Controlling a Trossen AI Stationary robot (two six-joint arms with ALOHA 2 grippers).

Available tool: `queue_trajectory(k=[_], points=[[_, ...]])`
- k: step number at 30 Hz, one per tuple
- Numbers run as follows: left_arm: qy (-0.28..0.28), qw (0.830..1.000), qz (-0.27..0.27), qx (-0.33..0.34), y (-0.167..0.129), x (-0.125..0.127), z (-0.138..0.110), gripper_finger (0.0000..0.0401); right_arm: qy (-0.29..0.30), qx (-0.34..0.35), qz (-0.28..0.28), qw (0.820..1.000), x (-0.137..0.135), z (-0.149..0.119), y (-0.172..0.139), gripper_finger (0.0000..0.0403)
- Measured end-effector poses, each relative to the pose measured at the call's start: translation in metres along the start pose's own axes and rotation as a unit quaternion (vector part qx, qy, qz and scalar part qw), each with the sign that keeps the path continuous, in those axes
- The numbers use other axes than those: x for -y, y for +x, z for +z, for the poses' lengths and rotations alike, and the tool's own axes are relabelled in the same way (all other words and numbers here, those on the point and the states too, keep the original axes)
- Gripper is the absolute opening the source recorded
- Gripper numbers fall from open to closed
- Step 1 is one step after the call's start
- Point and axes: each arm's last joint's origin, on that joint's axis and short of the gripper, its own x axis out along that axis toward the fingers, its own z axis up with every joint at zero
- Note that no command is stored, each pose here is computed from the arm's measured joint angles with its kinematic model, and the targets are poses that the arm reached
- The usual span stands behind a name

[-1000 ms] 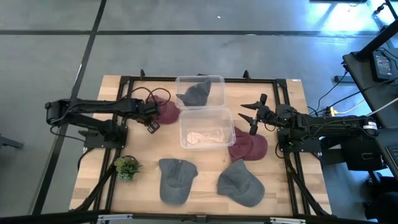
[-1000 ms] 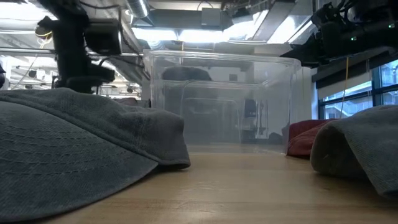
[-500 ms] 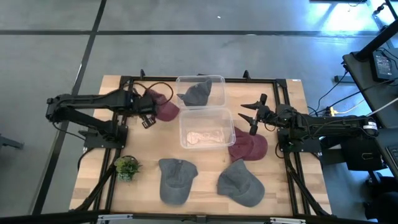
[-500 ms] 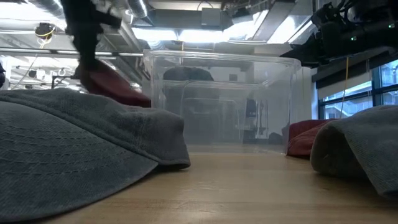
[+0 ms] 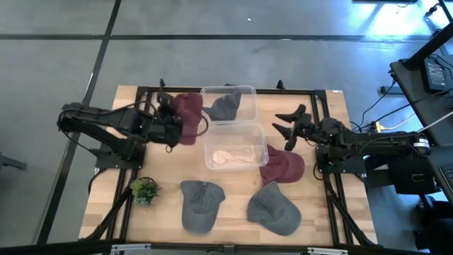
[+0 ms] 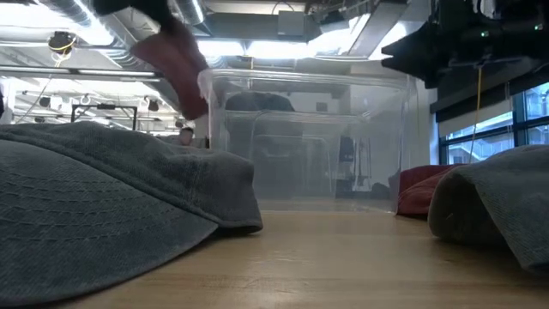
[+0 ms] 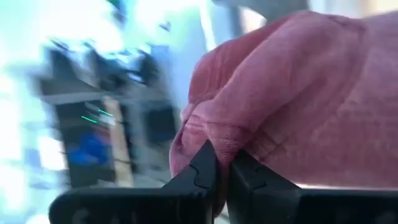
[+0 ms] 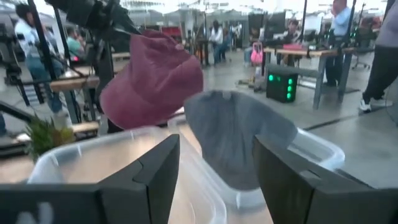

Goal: Pick & Place hat
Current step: Put the left red cap into the bottom transparent bin

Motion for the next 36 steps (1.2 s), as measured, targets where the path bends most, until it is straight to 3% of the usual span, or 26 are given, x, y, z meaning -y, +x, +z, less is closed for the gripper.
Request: queue_trajectory(k=[6,12,16,26,36], points=[[0.079,0.99,0.118,0.009,-0.009,-0.001,0.028,0.001,0.003,0.018,0.002,1.0,0.0,0.004,0.0,0.02],[0.102,0.984,0.13,0.065,-0.019,0.002,0.054,0.0007,-0.003,0.058,0.055,0.997,-0.004,0.013,-0.001,0.02],[0.138,0.976,0.143,0.091,-0.026,0.007,0.071,0.0006,-0.021,0.073,0.106,0.991,-0.01,0.037,0.006,0.02],[0.155,0.963,0.139,0.173,-0.03,0.019,0.107,0.0005,-0.131,-0.087,0.139,0.978,-0.028,0.095,0.064,0.02],[0.198,0.945,0.159,0.205,-0.039,0.035,0.131,0.0004,-0.129,-0.182,0.201,0.954,-0.033,0.15,0.098,0.02]])
